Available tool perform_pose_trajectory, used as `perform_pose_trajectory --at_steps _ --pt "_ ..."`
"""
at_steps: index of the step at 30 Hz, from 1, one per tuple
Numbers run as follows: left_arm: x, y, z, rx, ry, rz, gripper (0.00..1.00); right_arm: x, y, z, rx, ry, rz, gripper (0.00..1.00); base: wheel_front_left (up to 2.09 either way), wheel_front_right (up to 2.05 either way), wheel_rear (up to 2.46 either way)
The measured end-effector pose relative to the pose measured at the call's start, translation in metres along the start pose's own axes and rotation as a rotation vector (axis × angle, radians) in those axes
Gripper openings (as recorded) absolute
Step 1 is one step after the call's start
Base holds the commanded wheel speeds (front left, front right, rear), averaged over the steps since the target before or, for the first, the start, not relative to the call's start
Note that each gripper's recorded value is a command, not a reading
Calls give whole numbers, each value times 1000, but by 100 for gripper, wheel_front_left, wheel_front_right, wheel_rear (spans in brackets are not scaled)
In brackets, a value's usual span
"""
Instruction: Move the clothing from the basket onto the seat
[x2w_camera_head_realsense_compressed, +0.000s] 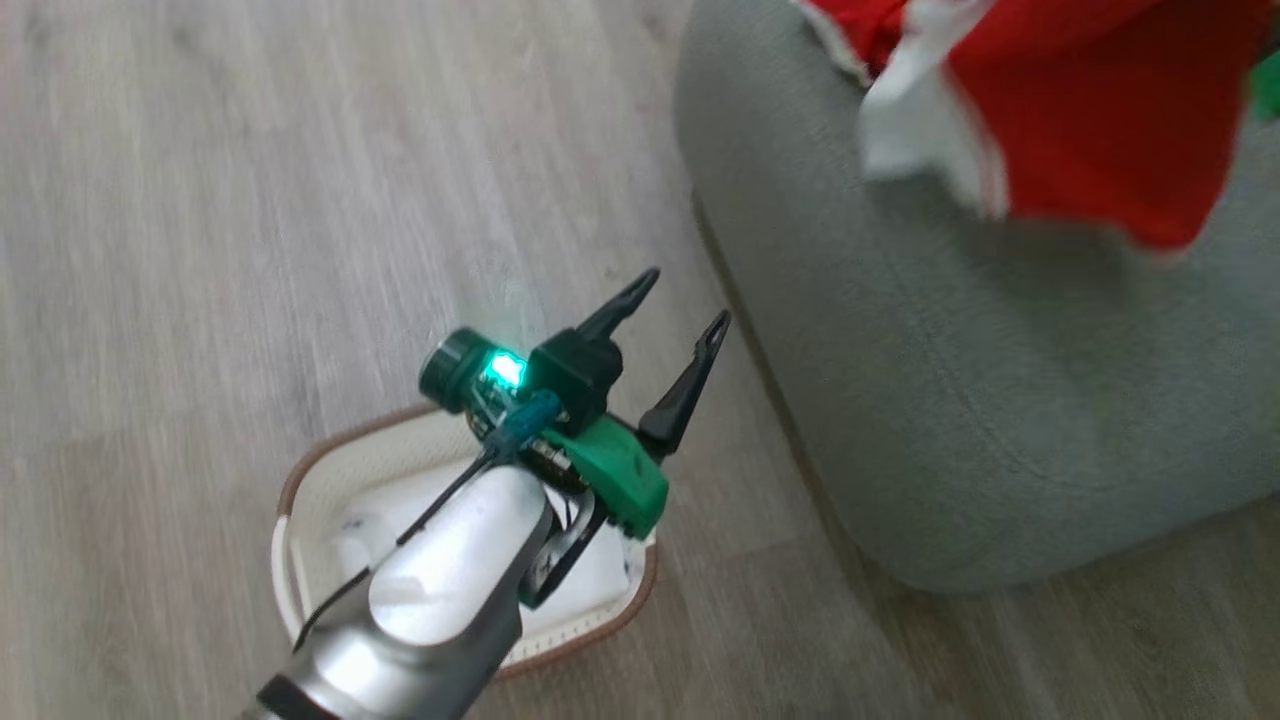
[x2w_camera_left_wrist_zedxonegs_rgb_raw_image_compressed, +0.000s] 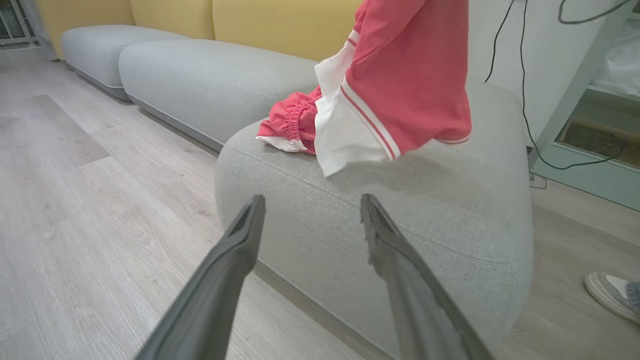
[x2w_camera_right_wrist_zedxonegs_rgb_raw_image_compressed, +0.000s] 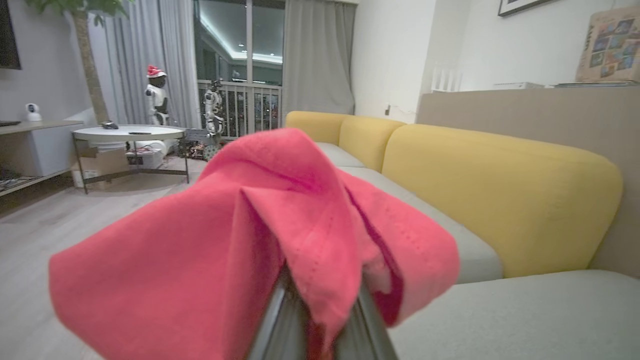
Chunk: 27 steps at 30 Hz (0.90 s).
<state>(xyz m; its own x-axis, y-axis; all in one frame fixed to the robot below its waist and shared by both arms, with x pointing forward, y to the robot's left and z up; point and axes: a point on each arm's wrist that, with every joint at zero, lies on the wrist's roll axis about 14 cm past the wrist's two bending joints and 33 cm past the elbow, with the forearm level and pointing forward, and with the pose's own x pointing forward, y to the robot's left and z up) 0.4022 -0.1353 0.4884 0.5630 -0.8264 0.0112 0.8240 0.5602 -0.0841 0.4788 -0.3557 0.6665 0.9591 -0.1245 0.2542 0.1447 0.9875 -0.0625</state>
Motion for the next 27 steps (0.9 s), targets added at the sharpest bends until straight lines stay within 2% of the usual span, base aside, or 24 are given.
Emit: perform_pose_trajectory --at_steps 5,6,7,11,16,21,22,23,26,27 --pt "2 27 -5 2 -4 35 100 49 -25 1 -8 -4 -78 0 0 0 0" --pt "2 27 -5 2 -4 35 100 49 -25 1 -8 -4 -78 0 0 0 0" --pt "0 37 -10 1 1 46 100 67 -29 -4 -39 3 -94 0 0 0 0" --pt "-4 60 -22 -11 14 92 100 98 -37 -28 -62 19 -143 0 0 0 0" --pt "-13 88 -39 -17 42 153 100 120 -35 -96 -50 134 -198 0 0 0 0" --pt "-27 107 -67 -47 101 208 100 118 -2 -185 -49 306 -168 0 0 0 0" --pt "-29 111 -72 -51 113 219 100 117 5 -199 -54 335 -156 4 0 0 0" --pt "-31 113 -76 -54 121 226 100 116 10 -211 -56 356 -151 16 0 0 0" --pt "-38 119 -85 -60 142 247 100 113 20 -235 -36 393 -153 31 0 0 0" --pt "-39 121 -87 -61 147 253 100 111 22 -242 -32 405 -154 44 0 0 0"
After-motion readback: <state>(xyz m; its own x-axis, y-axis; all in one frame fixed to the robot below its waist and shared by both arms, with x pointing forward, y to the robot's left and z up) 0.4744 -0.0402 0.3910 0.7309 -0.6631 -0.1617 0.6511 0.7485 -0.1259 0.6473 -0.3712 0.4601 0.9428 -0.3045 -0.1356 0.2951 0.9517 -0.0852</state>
